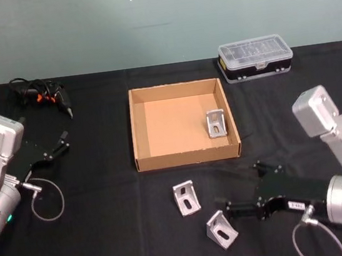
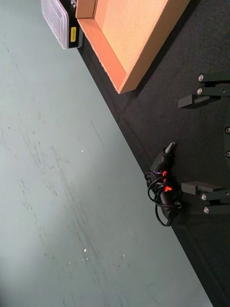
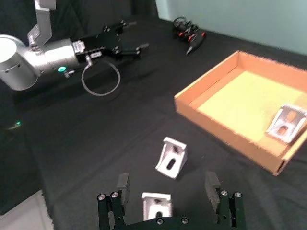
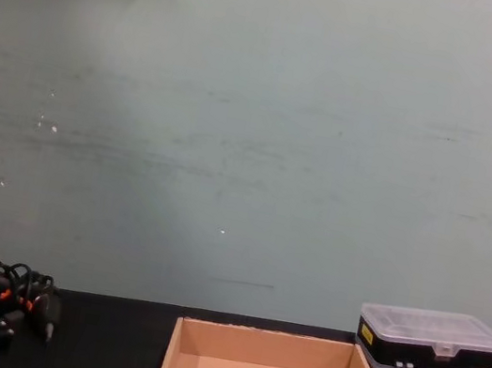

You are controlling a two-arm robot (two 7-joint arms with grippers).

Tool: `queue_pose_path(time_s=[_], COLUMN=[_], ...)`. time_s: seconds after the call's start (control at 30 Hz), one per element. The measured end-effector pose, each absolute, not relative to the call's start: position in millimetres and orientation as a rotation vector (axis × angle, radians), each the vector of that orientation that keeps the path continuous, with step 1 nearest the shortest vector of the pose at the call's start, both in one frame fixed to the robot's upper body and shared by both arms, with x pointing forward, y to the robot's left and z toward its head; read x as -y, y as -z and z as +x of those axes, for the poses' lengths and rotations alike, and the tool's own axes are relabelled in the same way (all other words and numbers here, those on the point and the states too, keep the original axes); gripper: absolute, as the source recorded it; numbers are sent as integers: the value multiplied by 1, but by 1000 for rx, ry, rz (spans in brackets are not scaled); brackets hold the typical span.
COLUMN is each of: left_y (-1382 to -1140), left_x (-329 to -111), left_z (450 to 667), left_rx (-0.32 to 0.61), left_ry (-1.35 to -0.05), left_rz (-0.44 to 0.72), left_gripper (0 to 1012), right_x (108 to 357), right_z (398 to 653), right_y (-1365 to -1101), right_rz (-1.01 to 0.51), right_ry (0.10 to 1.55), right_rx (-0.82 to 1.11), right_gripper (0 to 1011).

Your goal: Use one hand to pick up the angle iron from the table and place it into the box.

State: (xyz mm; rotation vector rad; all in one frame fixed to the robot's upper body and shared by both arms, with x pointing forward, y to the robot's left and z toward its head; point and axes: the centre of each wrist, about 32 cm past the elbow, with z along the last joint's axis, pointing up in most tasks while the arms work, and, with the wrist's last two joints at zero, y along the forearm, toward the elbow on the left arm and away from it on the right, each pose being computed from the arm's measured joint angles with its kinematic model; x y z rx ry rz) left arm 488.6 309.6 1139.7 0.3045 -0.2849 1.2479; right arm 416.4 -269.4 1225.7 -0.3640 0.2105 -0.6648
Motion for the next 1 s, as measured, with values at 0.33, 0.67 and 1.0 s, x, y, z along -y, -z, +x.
queue_pose_path(time_s=[0.33, 0.67, 1.0], left_y=[-1140, -1140, -1140], left_x=[-310, -310, -310], left_z=[489, 489, 489], left_rx=[285, 285, 285], left_ry=[-1248, -1248, -1248], left_rz=[304, 304, 304], left_gripper=[1000, 1000, 1000], right_x=[260, 255, 252], right_z=[414, 414, 415], right_y=[-1206, -1197, -1192], right_rz=[-418, -446, -468], right_ry=[617, 611, 620], right_rx=[-253, -244, -222], right_gripper=[1003, 1003, 1003])
